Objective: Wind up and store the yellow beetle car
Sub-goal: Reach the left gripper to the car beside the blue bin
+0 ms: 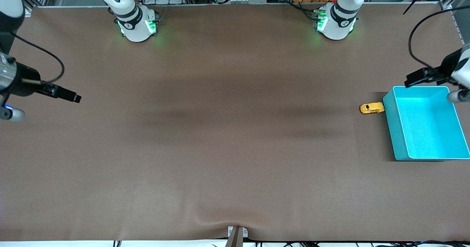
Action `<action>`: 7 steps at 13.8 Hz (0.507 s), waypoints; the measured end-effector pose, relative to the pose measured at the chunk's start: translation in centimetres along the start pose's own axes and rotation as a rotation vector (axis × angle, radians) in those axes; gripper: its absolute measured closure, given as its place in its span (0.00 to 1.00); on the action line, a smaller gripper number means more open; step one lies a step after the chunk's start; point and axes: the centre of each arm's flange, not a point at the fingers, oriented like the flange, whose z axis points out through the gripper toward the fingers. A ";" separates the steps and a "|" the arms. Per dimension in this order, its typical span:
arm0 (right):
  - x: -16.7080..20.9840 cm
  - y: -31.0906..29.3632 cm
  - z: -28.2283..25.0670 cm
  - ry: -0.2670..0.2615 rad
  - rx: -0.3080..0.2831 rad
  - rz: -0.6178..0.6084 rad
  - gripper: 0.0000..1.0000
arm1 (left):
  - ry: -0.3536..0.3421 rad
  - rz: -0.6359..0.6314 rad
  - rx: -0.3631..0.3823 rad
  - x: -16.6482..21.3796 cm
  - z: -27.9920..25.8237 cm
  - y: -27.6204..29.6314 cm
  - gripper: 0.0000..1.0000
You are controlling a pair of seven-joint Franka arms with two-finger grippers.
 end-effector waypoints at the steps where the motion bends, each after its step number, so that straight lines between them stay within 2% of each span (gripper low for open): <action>1: -0.2 0.2 -0.4 0.007 0.000 -0.046 0.00 | -0.002 -0.042 0.000 0.5 1.4 0.1 0.00; 3: -0.5 0.7 -1.2 0.024 0.000 -0.122 0.00 | -0.003 -0.119 0.000 1.1 4.5 0.3 0.00; 7: -2.4 0.7 -3.7 0.068 -0.011 -0.171 0.00 | 0.006 -0.291 -0.002 1.4 10.5 0.5 0.00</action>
